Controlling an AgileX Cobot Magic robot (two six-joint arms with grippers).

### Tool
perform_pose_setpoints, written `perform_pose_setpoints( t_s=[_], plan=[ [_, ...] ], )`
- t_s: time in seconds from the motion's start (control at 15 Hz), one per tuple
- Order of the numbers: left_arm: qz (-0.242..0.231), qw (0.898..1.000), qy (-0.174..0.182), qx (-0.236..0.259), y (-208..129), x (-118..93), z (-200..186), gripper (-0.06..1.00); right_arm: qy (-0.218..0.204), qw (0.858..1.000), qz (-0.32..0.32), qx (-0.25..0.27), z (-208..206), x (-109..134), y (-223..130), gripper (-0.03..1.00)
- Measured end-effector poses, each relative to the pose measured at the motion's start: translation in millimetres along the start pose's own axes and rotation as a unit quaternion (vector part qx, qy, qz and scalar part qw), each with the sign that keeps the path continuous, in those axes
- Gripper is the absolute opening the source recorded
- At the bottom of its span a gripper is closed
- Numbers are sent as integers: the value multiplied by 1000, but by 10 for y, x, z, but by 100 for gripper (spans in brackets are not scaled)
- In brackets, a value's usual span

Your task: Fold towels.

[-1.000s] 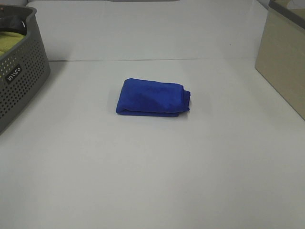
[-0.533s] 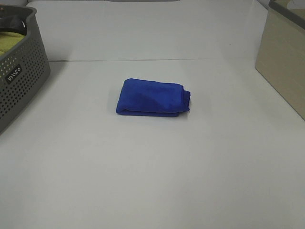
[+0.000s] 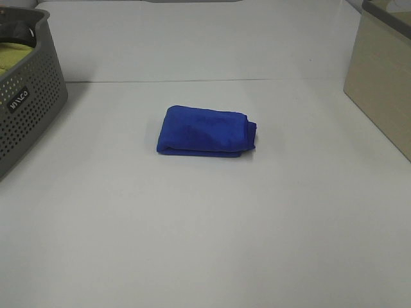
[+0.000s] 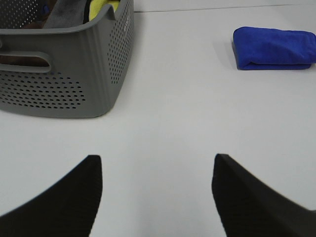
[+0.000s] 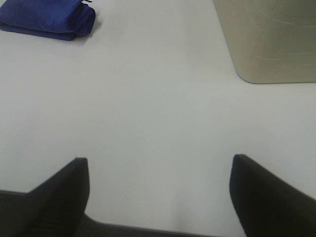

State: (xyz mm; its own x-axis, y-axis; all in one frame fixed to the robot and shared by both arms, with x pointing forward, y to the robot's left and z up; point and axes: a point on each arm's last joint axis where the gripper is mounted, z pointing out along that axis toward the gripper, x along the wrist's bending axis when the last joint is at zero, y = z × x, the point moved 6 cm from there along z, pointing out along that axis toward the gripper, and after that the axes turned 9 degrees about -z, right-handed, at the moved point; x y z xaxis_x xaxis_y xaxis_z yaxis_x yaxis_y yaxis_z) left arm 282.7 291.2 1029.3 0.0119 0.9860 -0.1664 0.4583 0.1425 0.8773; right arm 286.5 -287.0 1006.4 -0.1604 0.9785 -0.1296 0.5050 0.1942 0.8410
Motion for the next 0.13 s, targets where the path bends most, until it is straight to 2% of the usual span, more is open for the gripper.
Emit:
perform_pose_setpoints(
  t_s=[0.13],
  plan=[
    [0,1000,0,0,0,0,0,62,0,1000,0,0,0,1,0,76]
  ],
)
